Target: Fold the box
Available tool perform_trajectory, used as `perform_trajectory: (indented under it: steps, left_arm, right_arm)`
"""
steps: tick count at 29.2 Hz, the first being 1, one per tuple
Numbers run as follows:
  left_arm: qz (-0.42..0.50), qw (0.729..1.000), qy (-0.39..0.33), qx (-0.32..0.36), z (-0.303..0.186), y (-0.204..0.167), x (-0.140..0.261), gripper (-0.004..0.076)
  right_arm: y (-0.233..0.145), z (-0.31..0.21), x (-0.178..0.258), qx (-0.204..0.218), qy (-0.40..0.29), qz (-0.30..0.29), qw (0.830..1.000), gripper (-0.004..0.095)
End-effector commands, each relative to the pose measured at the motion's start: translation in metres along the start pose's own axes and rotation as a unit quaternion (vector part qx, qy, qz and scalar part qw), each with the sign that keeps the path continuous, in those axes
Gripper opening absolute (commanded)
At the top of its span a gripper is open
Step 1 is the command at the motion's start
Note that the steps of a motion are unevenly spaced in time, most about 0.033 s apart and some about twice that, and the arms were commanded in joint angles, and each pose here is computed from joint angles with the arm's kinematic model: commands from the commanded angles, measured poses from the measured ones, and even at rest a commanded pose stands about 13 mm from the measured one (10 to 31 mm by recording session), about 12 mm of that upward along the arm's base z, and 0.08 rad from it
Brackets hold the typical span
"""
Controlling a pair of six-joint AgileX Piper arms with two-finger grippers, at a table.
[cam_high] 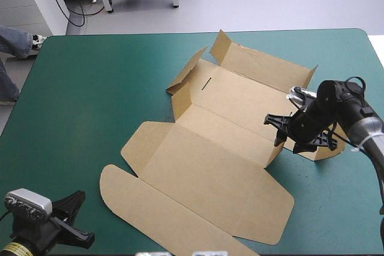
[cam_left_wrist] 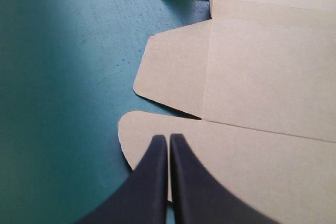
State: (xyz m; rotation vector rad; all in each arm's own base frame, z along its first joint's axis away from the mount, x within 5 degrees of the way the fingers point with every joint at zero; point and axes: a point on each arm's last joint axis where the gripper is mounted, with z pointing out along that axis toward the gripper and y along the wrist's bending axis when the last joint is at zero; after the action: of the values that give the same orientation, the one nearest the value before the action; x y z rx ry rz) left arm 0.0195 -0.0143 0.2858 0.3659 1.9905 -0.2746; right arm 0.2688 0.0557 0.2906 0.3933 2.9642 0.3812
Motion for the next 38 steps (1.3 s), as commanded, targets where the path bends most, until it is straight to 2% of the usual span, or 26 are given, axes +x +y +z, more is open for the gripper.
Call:
perform_trajectory:
  steps: [1,7,13,18,23,26,29,33,38]
  left_arm:
    - [-0.006,0.999,-0.039,0.005,-0.002,-0.001,-0.012,-0.0008]
    - [-0.002,0.999,-0.039,0.01,-0.002,-0.002,-0.012,-0.0008]
    - [-0.002,0.999,-0.039,0.01,-0.002,-0.002,-0.012,-0.0008]
    - [-0.002,0.999,-0.039,0.01,-0.002,-0.002,-0.012,-0.0008]
    - [-0.002,0.999,-0.039,0.01,-0.002,-0.002,-0.012,-0.0008]
    - [-0.002,0.999,-0.039,0.01,-0.002,-0.002,-0.012,-0.0008]
    - [-0.002,0.999,-0.039,0.01,-0.002,-0.002,-0.012,-0.0008]
    - [-0.002,0.999,-0.039,0.01,-0.002,-0.002,-0.012,-0.0008]
    - [-0.002,0.999,-0.039,0.01,-0.002,-0.002,-0.012,-0.0008]
  right_arm:
    - [0.005,-0.004,-0.005,-0.019,-0.016,0.012,1.0,0.0469]
    - [0.007,0.005,-0.01,-0.021,-0.006,0.031,0.999,0.0442]
    - [0.008,0.007,-0.015,-0.029,-0.025,0.033,0.999,0.0319]
    - [0.008,0.007,-0.014,-0.028,-0.02,0.032,0.999,0.0163]
    - [0.008,0.007,-0.011,-0.022,-0.008,0.019,1.0,0.0113]
    - [0.007,0.007,-0.011,-0.02,-0.005,-0.004,1.0,-0.0018]
    - [0.007,0.007,-0.011,-0.016,-0.005,-0.023,1.0,-0.0004]
    - [0.001,0.007,-0.012,0.015,-0.01,-0.043,0.999,-0.0004]
    - [-0.004,-0.001,-0.02,0.062,-0.037,-0.116,0.991,-0.0004]
